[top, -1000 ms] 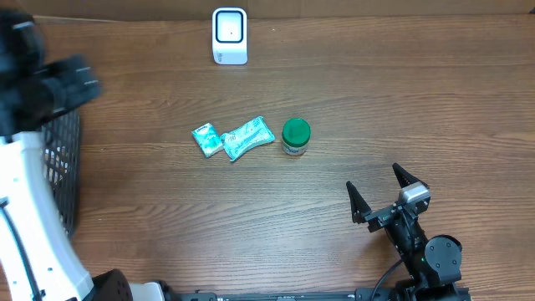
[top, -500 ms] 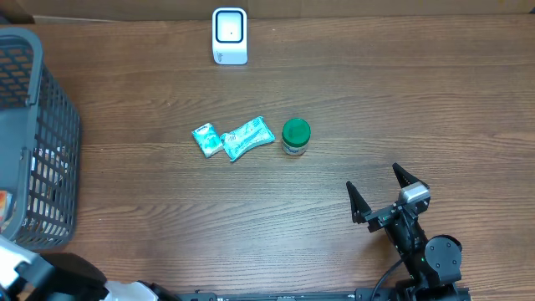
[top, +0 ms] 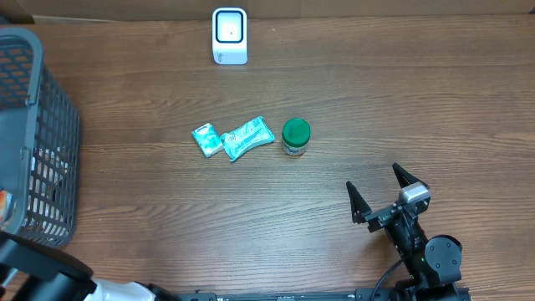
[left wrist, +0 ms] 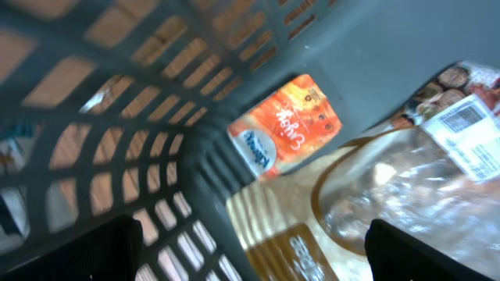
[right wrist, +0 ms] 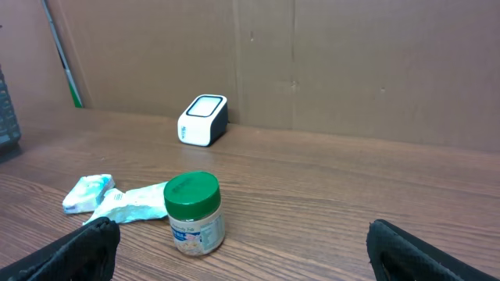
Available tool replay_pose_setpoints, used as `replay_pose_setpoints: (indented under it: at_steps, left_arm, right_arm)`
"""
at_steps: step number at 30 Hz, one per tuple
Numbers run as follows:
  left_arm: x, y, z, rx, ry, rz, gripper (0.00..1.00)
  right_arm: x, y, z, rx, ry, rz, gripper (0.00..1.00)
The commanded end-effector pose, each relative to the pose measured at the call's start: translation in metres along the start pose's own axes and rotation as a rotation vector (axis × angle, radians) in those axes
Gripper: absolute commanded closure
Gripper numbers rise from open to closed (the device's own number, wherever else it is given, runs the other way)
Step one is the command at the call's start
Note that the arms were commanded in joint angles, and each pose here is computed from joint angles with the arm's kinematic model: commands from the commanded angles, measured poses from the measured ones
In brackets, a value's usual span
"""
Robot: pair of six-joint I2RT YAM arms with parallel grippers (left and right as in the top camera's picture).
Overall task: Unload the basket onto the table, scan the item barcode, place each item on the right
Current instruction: 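Reach into the basket and grasp the orange snack package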
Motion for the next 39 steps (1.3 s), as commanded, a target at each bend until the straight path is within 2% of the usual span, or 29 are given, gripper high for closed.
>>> replay_pose_setpoints:
  at_steps: [1,13,21,22,24,26,27,28,31,34,37,39]
  left_arm:
    - [-0.004,0.035,0.007,0.067,0.147,-0.018,0.09]
    - [-0.032,0.093,0.010,0.102,0.266,0.002,0.31]
    - [-0.050,0.130,0.030,0.185,0.361,-0.003,0.41]
    - [-0.051,0.133,0.031,0.190,0.366,-0.012,0.46]
    - [-0.053,0.135,0.032,0.195,0.371,-0.013,0.62]
    - [-0.052,0.134,0.031,0.189,0.373,-0.029,0.86]
    - [-0.050,0.134,0.030,0.185,0.370,-0.047,0.94]
    - [-0.049,0.133,0.028,0.183,0.368,-0.065,0.96]
    - [-0.046,0.124,0.019,0.164,0.307,-0.109,0.96]
    - [-0.052,0.095,-0.006,0.101,0.242,-0.099,0.96]
    - [-0.064,0.048,-0.037,-0.007,0.187,-0.068,0.96]
    - [-0.077,-0.004,-0.058,-0.118,0.160,-0.030,0.96]
  right_arm:
    - [-0.002,0.000,0.004,0.006,0.003,0.017,0.00]
    - [-0.002,0.000,0.004,0.006,0.003,0.017,0.00]
    - [-0.002,0.000,0.004,0.006,0.003,0.017,0.00]
    - [-0.002,0.000,0.004,0.006,0.003,0.017,0.00]
    - [-0.002,0.000,0.004,0.006,0.003,0.017,0.00]
    - [-0.002,0.000,0.004,0.006,0.003,0.017,0.00]
    - [-0.002,0.000,0.004,0.006,0.003,0.017,0.00]
    - [-0.002,0.000,0.004,0.006,0.003,0.017,0.00]
    - [-0.002,0.000,0.004,0.006,0.003,0.017,0.00]
    - [-0.002,0.000,0.004,0.006,0.003,0.017,0.00]
    - [-0.002,0.000,0.004,0.006,0.003,0.017,0.00]
    - [-0.002,0.000,0.004,0.006,0.003,0.017,0.00]
Point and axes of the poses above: each gripper's point midway between its finger pads, its own y axis out along the fingers, its own x axis along the line the jaws close on, z = x × y, the point moved 7 cm from there along -y, back along the fingers, and after that the axes turned 11 degrees about -y, right-handed, at the moved point
